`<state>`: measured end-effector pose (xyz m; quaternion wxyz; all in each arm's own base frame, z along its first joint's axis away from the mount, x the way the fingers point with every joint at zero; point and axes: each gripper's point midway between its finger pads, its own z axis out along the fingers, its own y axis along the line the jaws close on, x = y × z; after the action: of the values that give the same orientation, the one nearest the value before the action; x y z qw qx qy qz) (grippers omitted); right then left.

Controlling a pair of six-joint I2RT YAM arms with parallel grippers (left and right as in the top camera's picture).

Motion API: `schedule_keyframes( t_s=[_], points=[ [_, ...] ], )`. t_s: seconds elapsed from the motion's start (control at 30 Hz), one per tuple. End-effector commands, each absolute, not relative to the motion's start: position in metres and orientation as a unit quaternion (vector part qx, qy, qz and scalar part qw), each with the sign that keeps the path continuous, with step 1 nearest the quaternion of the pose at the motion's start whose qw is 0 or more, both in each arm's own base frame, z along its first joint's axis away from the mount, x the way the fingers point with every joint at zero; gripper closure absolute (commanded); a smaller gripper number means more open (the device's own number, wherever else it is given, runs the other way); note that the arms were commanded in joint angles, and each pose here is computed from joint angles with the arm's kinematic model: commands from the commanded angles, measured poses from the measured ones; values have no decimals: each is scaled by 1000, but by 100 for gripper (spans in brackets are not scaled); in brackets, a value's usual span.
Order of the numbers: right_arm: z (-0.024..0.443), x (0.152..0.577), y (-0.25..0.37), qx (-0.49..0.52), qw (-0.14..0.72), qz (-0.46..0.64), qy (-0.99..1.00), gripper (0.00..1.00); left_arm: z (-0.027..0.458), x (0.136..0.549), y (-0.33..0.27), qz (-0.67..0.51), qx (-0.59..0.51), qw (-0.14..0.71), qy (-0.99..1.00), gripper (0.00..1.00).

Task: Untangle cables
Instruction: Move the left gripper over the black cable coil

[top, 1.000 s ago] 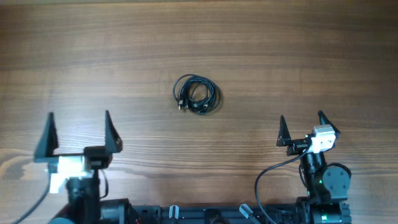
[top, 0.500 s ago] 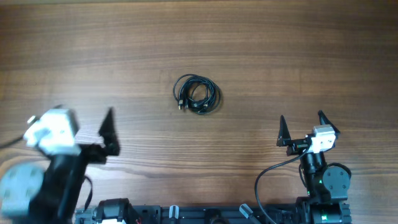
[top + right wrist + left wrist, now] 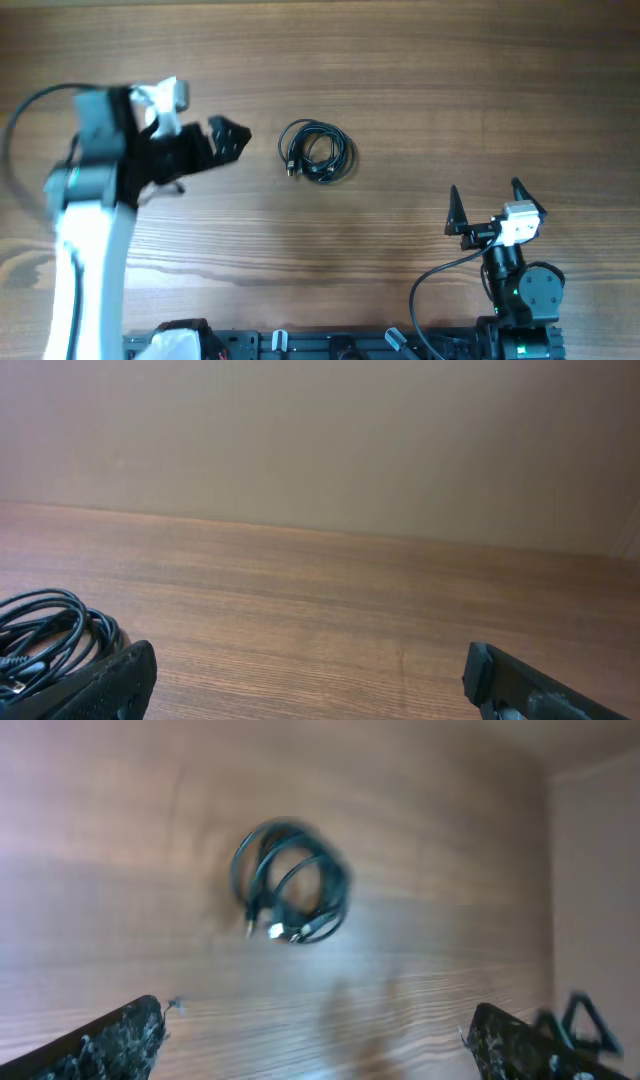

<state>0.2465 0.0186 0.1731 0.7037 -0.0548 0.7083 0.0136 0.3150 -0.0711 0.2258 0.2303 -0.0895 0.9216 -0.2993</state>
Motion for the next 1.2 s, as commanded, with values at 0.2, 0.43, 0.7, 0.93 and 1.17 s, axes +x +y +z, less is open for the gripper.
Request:
schedule_keyframes(
  t_s=[0.2,0.43,0.7,0.93,1.17],
  points=[
    [174,246,15,-54,706,1,706,0,84,338,-93,-268,-190,4,944,0],
    [174,246,15,-54,706,1,706,0,74,362,-110,-176,-180,82,964,0],
    [174,246,15,-54,707,1,706,0,88,397,-120,-204,-162,155,953,0],
    [180,246,15,-55,714,0,698,0,89,393,-136,-206,-125,156,958,0],
    [200,238,52,-2,709,215,671,0,96,405,-143,-217,-114,185,952,0]
  ],
)
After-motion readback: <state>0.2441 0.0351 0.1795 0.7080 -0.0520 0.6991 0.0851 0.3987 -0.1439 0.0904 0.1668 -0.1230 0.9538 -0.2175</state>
